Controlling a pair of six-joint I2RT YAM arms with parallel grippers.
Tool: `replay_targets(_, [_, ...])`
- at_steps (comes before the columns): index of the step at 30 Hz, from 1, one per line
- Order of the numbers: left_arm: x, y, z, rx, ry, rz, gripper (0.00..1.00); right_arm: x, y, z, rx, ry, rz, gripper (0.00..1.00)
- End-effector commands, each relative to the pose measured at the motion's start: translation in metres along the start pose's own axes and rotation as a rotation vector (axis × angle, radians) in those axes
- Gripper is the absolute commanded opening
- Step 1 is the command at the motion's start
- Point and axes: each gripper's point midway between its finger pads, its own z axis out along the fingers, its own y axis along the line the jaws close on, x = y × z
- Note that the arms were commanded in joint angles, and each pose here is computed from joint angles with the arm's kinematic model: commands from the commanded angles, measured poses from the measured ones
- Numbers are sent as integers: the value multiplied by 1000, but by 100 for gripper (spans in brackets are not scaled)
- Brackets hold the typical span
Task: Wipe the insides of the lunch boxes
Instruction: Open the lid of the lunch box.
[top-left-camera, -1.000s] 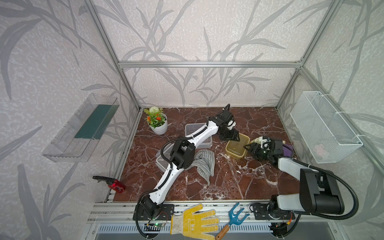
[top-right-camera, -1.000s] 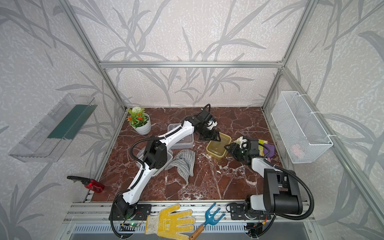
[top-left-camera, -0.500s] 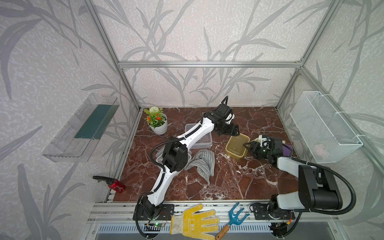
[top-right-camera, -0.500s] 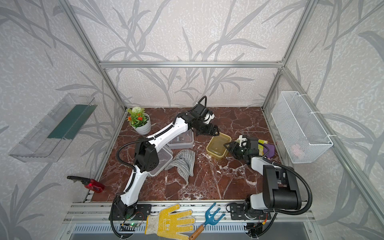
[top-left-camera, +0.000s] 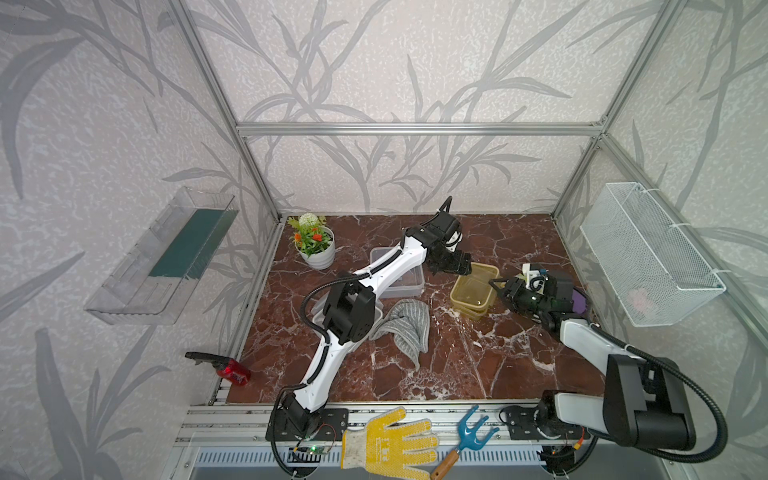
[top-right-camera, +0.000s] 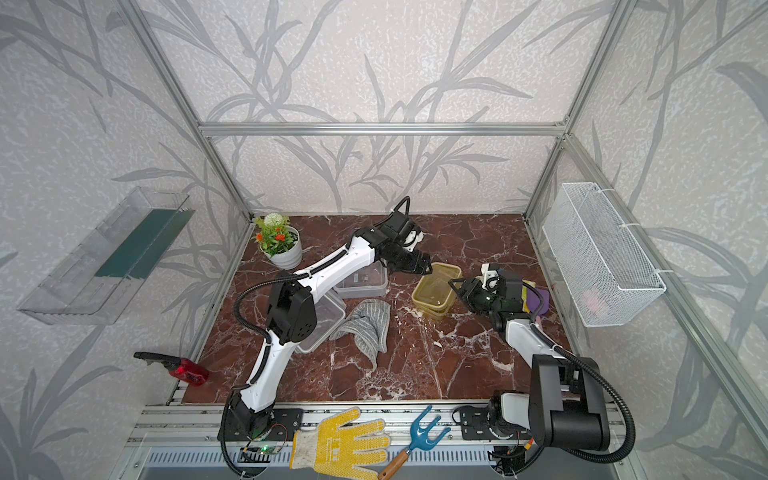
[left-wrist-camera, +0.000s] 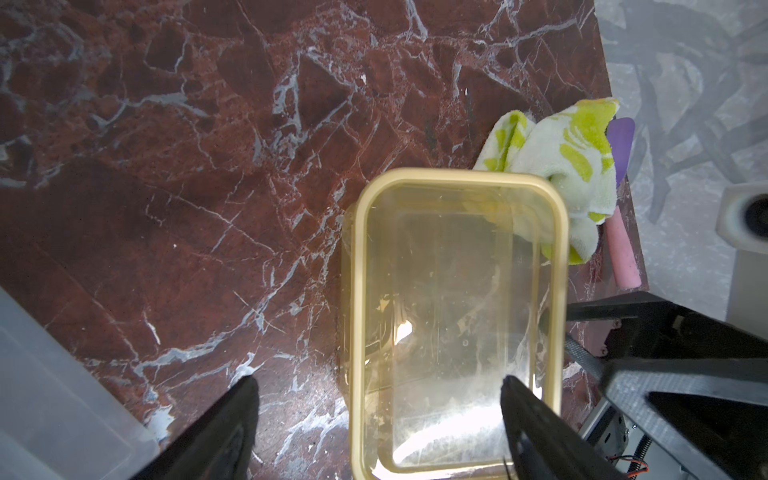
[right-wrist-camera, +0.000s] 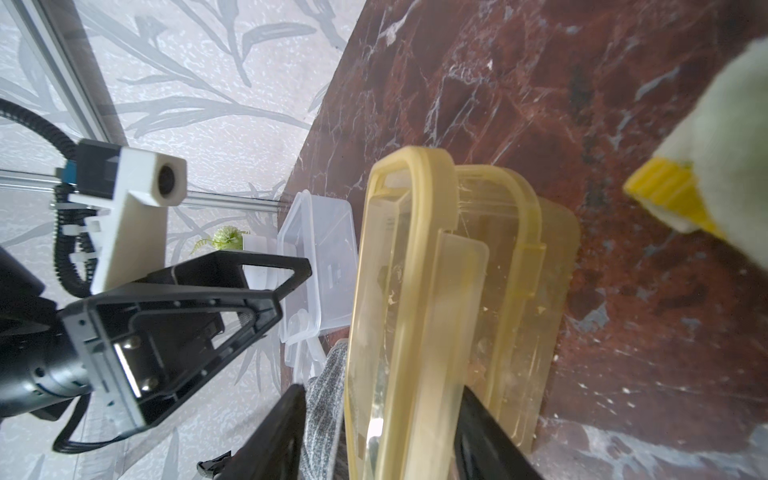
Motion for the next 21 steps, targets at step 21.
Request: replay_targets(21, [67, -51, -56, -171, -272, 516, 92, -19, 51, -2, -87, -25, -24, 56])
